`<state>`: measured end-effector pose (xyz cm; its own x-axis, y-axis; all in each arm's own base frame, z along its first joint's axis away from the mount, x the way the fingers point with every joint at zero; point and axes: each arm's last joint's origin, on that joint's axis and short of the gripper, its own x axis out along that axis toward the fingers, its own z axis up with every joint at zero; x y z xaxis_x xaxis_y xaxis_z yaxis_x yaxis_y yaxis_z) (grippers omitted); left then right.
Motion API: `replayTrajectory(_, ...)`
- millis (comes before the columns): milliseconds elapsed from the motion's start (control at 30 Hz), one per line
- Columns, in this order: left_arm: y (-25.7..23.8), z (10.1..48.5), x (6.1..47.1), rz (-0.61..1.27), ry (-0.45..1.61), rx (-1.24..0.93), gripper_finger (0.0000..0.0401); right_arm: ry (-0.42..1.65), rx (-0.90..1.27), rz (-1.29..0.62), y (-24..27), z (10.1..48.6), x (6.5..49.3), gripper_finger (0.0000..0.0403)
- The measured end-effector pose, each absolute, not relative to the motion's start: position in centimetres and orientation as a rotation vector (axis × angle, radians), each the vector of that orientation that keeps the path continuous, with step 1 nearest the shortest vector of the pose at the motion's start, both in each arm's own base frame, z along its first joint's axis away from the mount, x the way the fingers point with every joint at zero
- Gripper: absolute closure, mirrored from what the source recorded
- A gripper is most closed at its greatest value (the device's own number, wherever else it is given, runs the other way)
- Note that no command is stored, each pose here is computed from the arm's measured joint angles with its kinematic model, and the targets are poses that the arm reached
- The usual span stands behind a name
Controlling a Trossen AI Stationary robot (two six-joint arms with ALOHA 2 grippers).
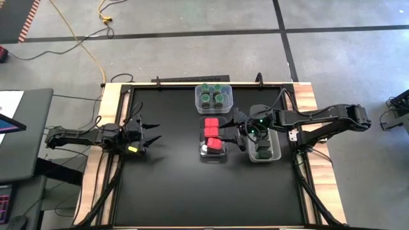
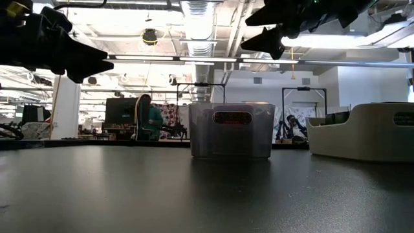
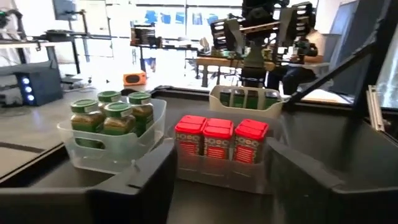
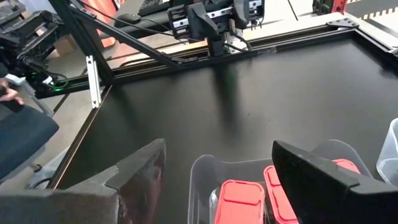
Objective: Sort spices by type
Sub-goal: Return to Home Position
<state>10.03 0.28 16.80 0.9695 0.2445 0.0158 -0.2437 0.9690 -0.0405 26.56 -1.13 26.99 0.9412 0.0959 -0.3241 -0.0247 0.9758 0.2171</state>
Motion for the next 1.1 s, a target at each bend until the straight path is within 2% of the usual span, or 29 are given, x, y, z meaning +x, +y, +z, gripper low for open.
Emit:
replayTrajectory(433,-0.6,16.8,10.1,0.08,-0.007,0.1,0.0391,0.337,0.212,0.062,-1.1,27.0,26.6,0.0081)
replayTrajectory(700,-0.4,16.7,10.1,0.127,0.0,0.136,0.04,0.342,0.212,0.058,-1.2,27.0,26.6,0.0081)
replayTrajectory(1100,-0.4,16.7,10.1,0.128,0.0,0.127,0.04,0.478,0.28,0.019,-1.5,25.4,26.0,0.0081)
